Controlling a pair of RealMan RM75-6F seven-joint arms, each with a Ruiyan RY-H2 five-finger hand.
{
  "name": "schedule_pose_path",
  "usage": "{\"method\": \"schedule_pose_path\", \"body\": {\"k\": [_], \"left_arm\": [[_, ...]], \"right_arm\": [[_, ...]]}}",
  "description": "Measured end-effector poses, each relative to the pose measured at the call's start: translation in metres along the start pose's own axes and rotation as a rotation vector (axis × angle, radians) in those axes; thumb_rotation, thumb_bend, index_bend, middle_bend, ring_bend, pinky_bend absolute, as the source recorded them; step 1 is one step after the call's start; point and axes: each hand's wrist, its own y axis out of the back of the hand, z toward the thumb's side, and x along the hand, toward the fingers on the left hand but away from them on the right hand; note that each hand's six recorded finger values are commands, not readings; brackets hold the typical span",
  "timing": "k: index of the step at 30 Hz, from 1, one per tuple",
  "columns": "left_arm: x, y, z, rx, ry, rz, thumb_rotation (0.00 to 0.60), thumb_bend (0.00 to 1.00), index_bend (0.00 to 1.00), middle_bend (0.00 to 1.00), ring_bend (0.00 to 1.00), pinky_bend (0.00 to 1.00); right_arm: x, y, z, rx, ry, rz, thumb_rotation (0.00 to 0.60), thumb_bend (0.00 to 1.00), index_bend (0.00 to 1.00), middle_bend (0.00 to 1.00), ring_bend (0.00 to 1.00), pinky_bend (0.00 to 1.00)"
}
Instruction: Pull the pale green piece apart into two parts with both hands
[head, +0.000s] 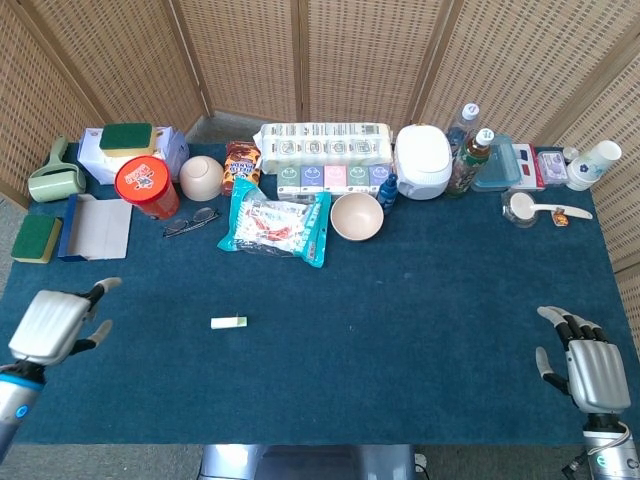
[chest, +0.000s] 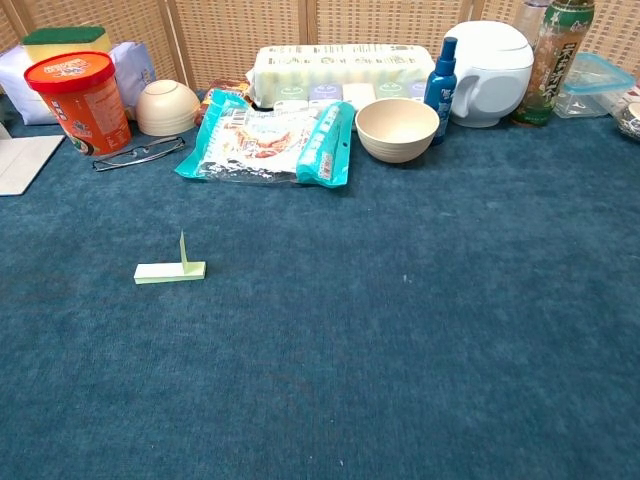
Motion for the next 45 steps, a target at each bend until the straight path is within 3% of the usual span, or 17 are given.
{"method": "schedule_pose_path", "body": {"k": [6, 10, 16, 24, 45], "left_arm": [[0.029, -0.006, 0.027, 0.027, -0.068, -0.034, 0.599, 0.34, 0.28, 0.94, 1.0, 1.0], [0.041, -0.017, 0.042, 0.012, -0.087, -0.081, 0.6, 0.4, 0.29, 0.95, 1.0, 1.0], [0.048, -0.027, 0.054, 0.02, -0.102, -0.12, 0.6, 0.4, 0.33, 0.96, 1.0, 1.0], [0.053, -0.038, 0.072, 0.009, -0.114, -0.143, 0.6, 0.25, 0.4, 0.98, 1.0, 1.0], [0.068, -0.075, 0.097, -0.005, -0.066, -0.177, 0.6, 0.25, 0.43, 0.99, 1.0, 1.0]], "right_arm": [[0.002, 0.001, -0.002, 0.002, -0.01, -0.001, 0.6, 0.47, 0.22, 0.28, 0.25, 0.28], [0.002, 0.0, -0.004, 0.007, -0.012, 0.005, 0.6, 0.47, 0.22, 0.28, 0.25, 0.28], [0.001, -0.001, -0.004, 0.004, -0.01, 0.006, 0.6, 0.47, 0.22, 0.28, 0.25, 0.28], [0.0, -0.001, -0.004, 0.001, -0.008, 0.004, 0.6, 0.47, 0.22, 0.28, 0.25, 0.28], [0.001, -0.002, -0.006, 0.003, -0.014, 0.008, 0.6, 0.47, 0.22, 0.28, 0.25, 0.28]]}}
